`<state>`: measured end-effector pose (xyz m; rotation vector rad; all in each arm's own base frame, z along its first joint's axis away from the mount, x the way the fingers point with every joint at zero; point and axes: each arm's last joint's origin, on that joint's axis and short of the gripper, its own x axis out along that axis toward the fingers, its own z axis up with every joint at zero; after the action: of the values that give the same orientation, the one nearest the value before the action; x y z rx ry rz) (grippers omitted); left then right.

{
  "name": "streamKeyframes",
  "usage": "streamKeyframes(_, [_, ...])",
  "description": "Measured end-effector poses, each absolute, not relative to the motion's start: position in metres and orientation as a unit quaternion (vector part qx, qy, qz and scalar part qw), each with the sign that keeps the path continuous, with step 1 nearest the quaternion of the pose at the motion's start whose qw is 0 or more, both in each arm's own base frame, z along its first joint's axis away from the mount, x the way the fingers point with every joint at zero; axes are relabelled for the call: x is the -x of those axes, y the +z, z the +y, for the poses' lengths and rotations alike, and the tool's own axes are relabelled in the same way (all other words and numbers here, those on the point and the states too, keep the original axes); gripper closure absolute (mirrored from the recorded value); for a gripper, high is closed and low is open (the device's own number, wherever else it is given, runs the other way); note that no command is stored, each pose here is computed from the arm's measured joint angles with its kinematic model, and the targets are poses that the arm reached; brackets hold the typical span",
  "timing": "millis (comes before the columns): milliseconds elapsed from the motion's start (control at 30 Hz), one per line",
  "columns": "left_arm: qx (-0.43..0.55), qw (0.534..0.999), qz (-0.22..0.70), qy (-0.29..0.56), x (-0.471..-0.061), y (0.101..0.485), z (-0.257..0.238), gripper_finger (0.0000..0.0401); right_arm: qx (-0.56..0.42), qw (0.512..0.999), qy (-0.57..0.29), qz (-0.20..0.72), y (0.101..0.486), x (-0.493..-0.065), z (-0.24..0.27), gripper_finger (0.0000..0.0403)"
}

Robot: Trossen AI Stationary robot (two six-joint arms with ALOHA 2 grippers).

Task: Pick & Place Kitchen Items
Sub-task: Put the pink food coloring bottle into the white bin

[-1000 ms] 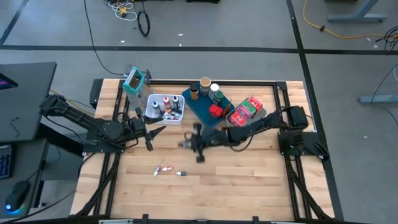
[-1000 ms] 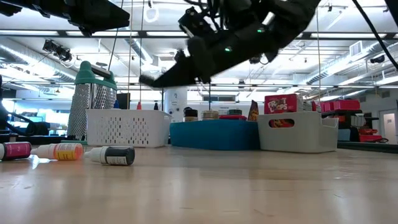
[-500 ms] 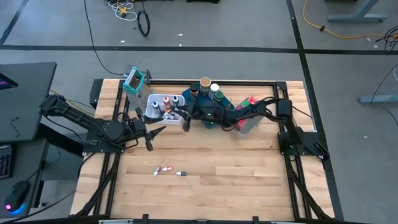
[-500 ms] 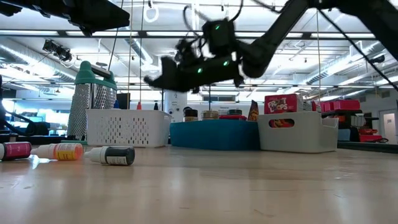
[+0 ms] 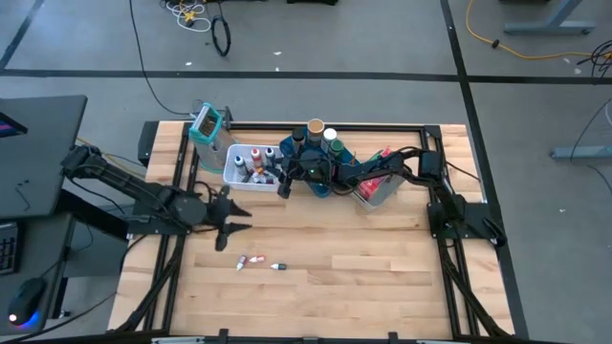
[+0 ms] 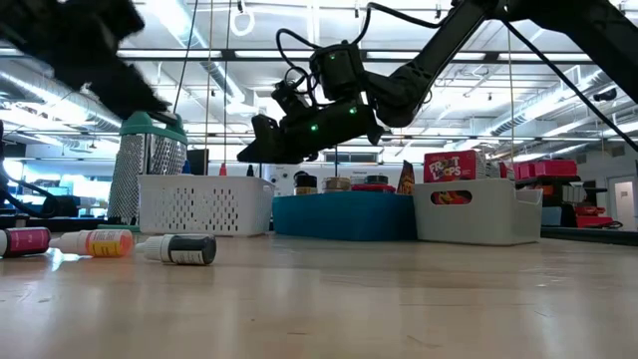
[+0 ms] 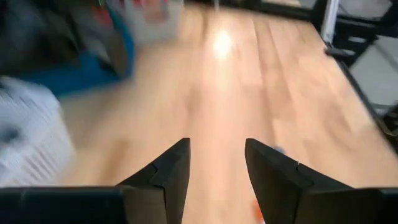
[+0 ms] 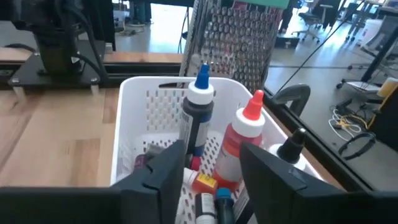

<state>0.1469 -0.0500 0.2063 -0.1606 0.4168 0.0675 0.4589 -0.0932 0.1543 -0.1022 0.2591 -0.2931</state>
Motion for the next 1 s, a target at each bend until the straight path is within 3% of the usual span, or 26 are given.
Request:
streamKeyframes(167, [0.164, 0.951, 0.262, 0.009, -0.143, 0.176, -0.056, 0.0239, 0.035, 0.981, -0.147, 0.125, 0.155, -0.459, -0.093, 0.0215])
streamKeyframes(467, [0.172, 0.936, 0.303, -0.046, -0.159, 0.169, -0.094, 0.0239, 0.025, 0.981, -0.149, 0.123, 0.155, -0.459, -0.093, 0.0214])
streamKeyframes(667, [0.179, 0.908, 0.379, -0.011, -0.172, 0.166, -0.117, 0.0239, 0.025, 0.981, -0.146, 0.124, 0.155, -0.459, -0.092, 0.0216])
streamKeyframes(833, [0.179, 0.867, 0.460, 0.069, -0.178, 0.150, -0.129, 0.0239, 0.024, 0.981, -0.146, 0.125, 0.154, -0.459, -0.092, 0.0216])
streamKeyframes(1000, [0.182, 0.847, 0.486, 0.116, -0.185, 0.136, -0.142, 0.0239, -0.005, 0.982, -0.145, 0.123, 0.154, -0.459, -0.091, 0.0216])
